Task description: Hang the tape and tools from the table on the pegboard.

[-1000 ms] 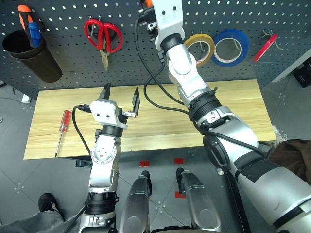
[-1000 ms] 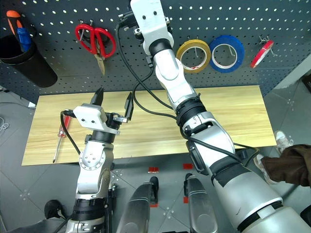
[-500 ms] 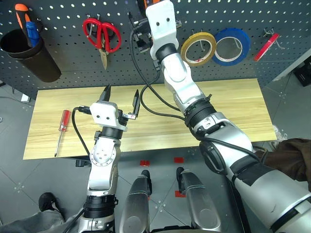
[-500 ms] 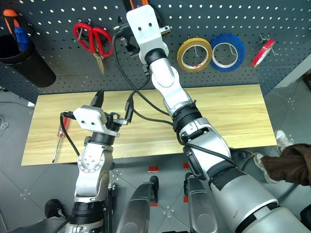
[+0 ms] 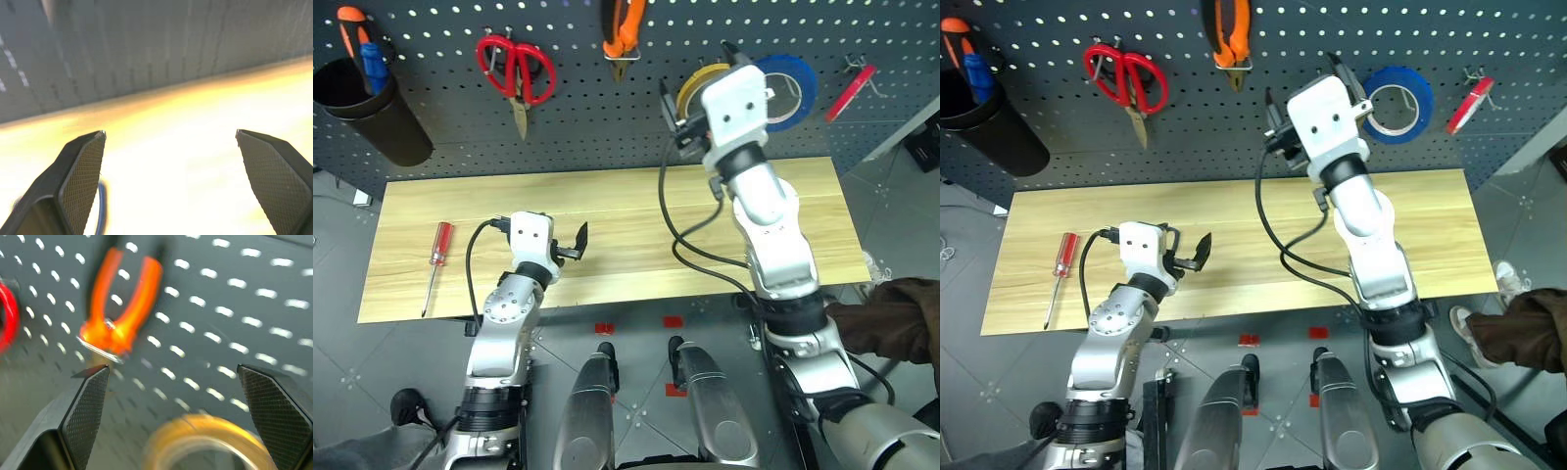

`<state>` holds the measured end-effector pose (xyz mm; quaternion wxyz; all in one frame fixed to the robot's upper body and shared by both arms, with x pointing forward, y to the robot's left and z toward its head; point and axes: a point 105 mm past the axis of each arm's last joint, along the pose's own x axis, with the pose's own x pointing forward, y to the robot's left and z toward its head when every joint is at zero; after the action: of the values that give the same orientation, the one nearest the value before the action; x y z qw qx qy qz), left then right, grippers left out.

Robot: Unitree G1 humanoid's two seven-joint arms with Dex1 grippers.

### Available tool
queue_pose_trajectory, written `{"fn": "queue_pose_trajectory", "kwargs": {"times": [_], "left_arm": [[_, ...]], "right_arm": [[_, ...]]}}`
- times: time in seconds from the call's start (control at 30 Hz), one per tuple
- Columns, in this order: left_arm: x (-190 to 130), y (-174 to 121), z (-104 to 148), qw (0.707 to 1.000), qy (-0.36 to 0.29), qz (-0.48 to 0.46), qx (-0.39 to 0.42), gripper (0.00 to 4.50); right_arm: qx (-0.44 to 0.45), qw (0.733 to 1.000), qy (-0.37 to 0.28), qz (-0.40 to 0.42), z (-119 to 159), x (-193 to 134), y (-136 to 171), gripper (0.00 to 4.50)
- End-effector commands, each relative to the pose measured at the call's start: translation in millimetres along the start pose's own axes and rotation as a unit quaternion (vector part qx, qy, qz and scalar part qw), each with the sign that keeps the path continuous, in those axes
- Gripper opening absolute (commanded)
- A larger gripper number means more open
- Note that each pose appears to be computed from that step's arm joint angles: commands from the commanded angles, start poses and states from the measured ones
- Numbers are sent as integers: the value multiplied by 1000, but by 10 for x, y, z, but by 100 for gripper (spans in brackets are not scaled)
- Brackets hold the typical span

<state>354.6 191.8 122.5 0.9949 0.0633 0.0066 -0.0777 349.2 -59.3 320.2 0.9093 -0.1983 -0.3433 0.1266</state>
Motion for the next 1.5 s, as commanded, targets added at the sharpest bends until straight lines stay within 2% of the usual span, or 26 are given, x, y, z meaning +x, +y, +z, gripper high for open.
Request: {"fn": "queue_pose_trajectory", "kwargs": {"times": [0.03,0.17,0.23,0.3,0.33,0.43,0.5,0.6,0.8,0.9,1.13,1.4,1.5], "left_arm": [[-64,238,28,998,51,21,-13,450],[-144,363,44,991,126,33,-31,450],[-245,515,13,981,178,64,-44,450],[-330,588,-40,967,235,74,-60,450],[-351,612,-49,962,253,79,-59,450],[-402,677,-60,944,305,104,-76,450],[-463,773,-136,922,349,139,-90,450],[-494,846,-191,912,369,161,-79,450],[-446,801,-459,899,399,154,-100,450],[-291,737,-577,902,396,131,-108,450],[-59,672,-580,920,366,96,-101,450],[40,678,-656,921,366,96,-92,450],[35,670,-669,920,371,95,-85,390]], "right_arm": [[-30,999,-7,-23,196,-212,-173,448],[-41,998,46,-27,29,-449,-252,448],[37,992,119,-3,-212,-616,-193,448],[158,964,203,65,-473,-848,54,448],[181,952,224,108,-523,-954,186,448],[179,909,272,261,-606,-1337,622,448],[199,890,290,290,-675,-1438,765,448],[182,893,268,314,-683,-1421,890,448],[121,900,162,386,-529,-1422,1127,448],[146,895,154,392,-504,-1422,1159,448],[150,899,158,380,-504,-1417,1133,448],[143,907,166,361,-553,-1389,1070,448],[142,909,167,355,-563,-1372,1052,450]]}}
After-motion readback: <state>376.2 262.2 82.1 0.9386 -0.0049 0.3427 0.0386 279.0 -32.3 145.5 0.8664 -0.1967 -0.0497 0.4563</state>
